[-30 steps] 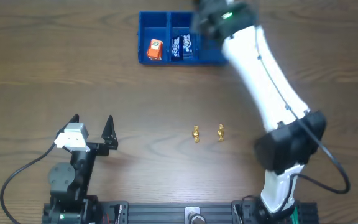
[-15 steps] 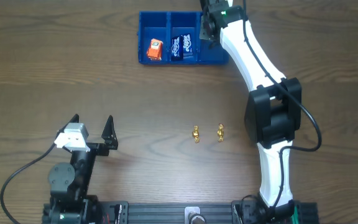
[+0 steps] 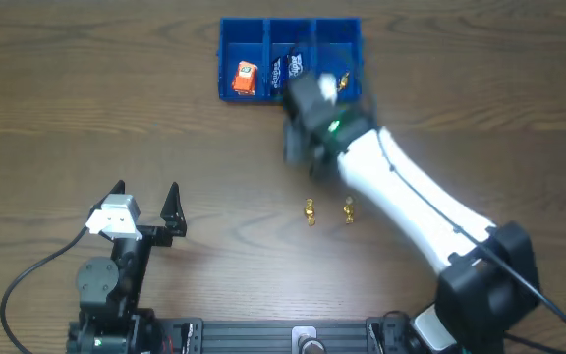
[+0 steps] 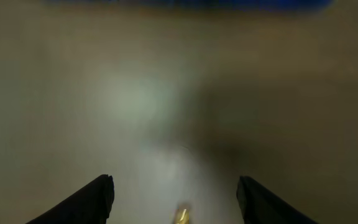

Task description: Sort Candies Into Trays

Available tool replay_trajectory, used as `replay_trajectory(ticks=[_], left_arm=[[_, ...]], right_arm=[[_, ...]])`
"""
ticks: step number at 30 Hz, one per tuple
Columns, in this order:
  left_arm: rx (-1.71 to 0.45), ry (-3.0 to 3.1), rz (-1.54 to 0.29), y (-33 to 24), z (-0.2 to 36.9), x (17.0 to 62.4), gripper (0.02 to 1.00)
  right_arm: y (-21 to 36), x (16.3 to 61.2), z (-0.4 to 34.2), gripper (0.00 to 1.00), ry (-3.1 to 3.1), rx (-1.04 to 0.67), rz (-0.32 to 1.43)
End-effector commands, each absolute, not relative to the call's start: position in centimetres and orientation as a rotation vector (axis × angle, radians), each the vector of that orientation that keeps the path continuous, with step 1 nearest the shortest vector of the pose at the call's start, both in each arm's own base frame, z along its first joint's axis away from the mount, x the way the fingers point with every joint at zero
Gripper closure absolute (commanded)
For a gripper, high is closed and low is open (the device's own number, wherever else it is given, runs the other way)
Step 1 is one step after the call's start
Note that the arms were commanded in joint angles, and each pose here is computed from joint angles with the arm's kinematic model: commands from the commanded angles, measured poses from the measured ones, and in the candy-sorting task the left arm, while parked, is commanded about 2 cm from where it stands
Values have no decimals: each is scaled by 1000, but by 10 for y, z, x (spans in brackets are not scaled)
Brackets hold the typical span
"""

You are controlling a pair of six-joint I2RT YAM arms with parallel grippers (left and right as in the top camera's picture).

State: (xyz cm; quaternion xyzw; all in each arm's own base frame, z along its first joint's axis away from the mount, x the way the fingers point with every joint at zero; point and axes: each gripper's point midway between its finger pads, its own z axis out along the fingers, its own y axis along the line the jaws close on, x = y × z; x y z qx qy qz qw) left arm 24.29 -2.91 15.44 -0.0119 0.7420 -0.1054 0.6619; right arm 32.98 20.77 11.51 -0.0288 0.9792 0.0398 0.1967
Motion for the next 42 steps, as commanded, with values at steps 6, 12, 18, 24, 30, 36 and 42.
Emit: replay_trajectory(ticks=[6, 12, 18, 24, 30, 36, 42], left_arm=[[-8, 1725, -239, -31, 138, 242, 20], [-8, 1725, -239, -31, 138, 242, 20], [-8, 1725, -239, -31, 138, 242, 20], [-8, 1725, -239, -31, 138, 242, 20], [-8, 1725, -239, -31, 138, 242, 20], [-8, 1725, -239, -31, 138, 242, 20], [-8, 1725, -239, -31, 138, 242, 20]], right_arm=[[201, 256, 19, 334, 2983, -23, 64], [198, 246, -4, 367, 3062, 47, 12], [197, 243, -10, 511, 3077, 75, -7], [197, 242, -14, 921, 3083, 87, -17], [188, 289, 60, 919, 2890, 89, 12], [142, 433, 187, 921, 2596, 81, 8], [123, 547, 151, 893, 2532, 60, -68]])
